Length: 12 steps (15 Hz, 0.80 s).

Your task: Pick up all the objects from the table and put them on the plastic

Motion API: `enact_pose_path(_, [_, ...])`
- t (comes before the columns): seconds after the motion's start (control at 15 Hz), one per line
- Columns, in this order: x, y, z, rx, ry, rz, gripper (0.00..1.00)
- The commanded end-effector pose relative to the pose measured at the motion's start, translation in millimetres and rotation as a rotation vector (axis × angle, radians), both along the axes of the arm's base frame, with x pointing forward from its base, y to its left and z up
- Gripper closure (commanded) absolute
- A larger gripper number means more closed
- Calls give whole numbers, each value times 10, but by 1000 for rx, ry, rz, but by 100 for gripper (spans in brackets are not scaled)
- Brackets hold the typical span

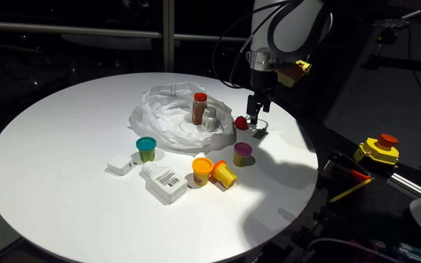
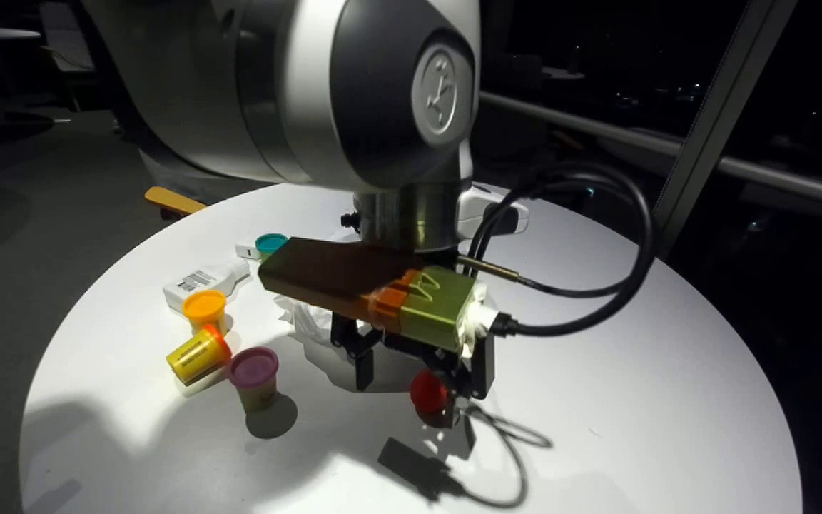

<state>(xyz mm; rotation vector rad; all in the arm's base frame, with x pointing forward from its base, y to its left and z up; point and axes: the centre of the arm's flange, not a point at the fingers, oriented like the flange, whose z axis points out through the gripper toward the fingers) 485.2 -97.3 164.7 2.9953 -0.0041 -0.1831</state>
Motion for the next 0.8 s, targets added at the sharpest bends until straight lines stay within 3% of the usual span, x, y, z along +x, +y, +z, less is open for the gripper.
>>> enact_pose_path(0.0, [137,-16,-187,114,-101,-62,0])
enact_pose_path(0.4, [371,-162,-363,107,-263,-189,0])
enact_pose_path(0.73, [534,-325,-562,96,-282,-246,0])
